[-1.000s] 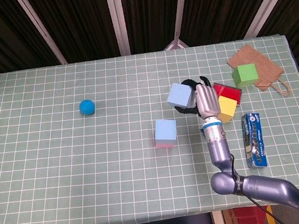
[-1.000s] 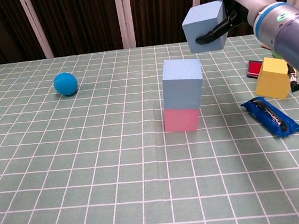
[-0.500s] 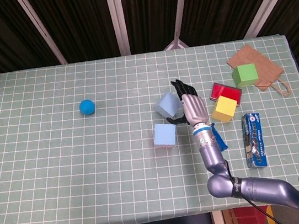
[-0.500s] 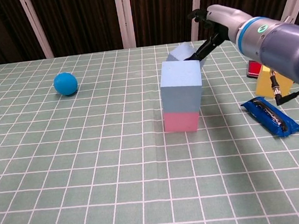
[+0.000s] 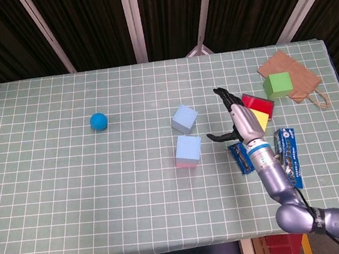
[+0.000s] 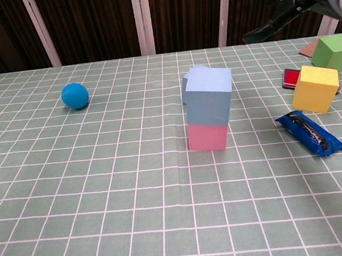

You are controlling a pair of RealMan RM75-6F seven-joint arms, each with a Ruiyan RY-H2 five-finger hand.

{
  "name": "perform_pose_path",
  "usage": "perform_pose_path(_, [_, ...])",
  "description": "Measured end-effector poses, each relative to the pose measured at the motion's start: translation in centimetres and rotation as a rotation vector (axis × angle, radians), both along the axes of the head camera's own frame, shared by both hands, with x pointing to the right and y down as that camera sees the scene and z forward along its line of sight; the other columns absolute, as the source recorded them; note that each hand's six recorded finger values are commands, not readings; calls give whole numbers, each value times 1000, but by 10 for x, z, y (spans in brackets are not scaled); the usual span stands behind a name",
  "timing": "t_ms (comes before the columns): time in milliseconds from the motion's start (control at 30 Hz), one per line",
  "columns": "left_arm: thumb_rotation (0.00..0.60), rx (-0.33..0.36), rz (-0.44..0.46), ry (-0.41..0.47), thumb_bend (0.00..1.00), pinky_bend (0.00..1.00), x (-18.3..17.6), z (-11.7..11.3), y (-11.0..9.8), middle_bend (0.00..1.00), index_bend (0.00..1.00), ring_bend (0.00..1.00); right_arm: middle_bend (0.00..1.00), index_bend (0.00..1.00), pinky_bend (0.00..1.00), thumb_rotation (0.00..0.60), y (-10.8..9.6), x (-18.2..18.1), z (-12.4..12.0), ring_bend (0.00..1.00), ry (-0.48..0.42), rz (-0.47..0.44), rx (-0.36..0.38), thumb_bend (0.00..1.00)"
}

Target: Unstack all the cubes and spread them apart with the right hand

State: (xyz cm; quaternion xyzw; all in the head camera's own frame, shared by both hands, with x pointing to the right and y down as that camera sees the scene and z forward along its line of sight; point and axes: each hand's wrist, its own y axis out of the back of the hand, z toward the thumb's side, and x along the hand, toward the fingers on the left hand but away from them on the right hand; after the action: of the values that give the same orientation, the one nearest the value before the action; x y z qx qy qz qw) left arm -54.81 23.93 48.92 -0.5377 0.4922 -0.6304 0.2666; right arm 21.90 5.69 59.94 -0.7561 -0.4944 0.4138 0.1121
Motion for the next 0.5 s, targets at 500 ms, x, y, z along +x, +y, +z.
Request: perform_pose_path(500, [600, 17, -19, 18, 254, 0, -4, -7, 2, 0, 118, 0, 0, 0, 0, 600, 79, -5, 9, 0, -29, -259, -200, 181])
